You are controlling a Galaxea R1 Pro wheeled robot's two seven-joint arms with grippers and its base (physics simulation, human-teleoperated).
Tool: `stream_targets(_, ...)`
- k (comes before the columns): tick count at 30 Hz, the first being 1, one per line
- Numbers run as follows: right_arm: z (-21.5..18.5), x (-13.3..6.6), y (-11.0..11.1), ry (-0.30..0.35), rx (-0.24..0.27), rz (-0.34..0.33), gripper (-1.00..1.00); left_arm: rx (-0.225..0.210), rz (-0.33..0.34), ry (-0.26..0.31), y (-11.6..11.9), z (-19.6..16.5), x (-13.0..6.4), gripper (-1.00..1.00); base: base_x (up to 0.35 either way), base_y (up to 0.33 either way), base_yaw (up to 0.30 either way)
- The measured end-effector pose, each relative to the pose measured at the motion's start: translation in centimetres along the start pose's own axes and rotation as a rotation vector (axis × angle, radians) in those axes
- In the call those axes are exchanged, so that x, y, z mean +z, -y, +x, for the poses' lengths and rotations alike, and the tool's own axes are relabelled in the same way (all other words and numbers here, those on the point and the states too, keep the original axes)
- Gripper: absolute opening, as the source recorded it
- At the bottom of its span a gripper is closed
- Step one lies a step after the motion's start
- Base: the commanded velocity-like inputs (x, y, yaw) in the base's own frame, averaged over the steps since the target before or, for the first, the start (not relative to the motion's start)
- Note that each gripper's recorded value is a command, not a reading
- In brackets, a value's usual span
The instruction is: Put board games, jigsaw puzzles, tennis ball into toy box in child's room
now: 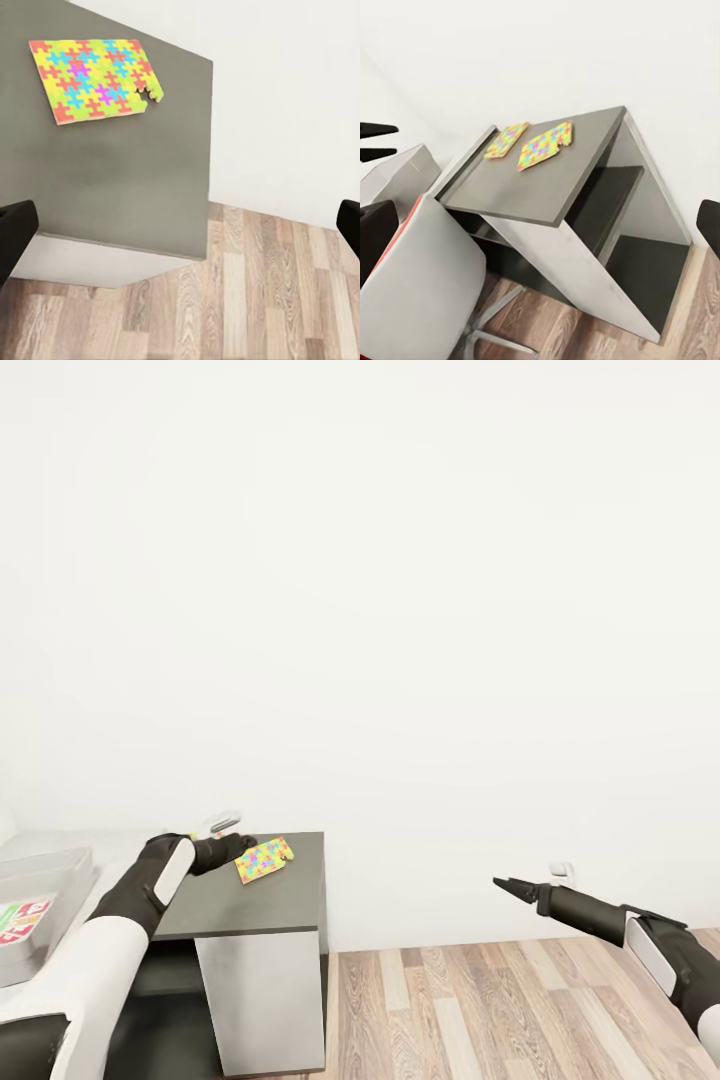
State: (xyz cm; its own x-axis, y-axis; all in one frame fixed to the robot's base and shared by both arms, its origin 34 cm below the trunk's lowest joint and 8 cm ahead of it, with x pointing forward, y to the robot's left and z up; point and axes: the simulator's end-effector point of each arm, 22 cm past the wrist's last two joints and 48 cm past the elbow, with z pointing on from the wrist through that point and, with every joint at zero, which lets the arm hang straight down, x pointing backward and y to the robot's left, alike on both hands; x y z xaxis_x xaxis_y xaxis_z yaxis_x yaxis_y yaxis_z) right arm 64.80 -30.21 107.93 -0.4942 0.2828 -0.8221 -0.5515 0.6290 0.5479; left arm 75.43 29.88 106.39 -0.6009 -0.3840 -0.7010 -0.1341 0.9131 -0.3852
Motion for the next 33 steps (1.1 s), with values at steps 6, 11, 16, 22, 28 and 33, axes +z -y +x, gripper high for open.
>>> stream_targets(6,0.0,0.1,-0.2,0.005,-0.012,-0.004,1.0,0.006,0.0,0.054,0.5,-1.0,0.1,1.0,0.05,0.0,0.0)
stream_targets(11,0.0,0.2,-0.2,0.008,-0.017,-0.004,1.0,0.013,-0.024,0.087,1.2,-1.2,0.4,1.0,0.254,0.0,0.0)
stream_targets(16,-0.3,0.2,-0.2,0.021,-0.045,-0.003,1.0,0.005,-0.068,0.122,0.7,-1.7,0.5,1.0,0.171,0.0,0.0)
stream_targets(22,-0.4,0.3,-0.2,0.029,-0.061,-0.004,1.0,0.002,-0.076,0.14,1.0,-1.9,0.5,1.0,0.032,0.0,0.0)
stream_targets(28,-0.5,0.3,-0.3,0.031,-0.063,-0.007,1.0,0.002,-0.078,0.142,1.0,-1.9,0.5,1.0,0.062,0.014,0.0)
stream_targets(33,-0.5,0.3,-0.3,0.03,-0.063,-0.007,1.0,0.002,-0.078,0.138,1.0,-1.8,0.6,1.0,0.162,0.089,0.0)
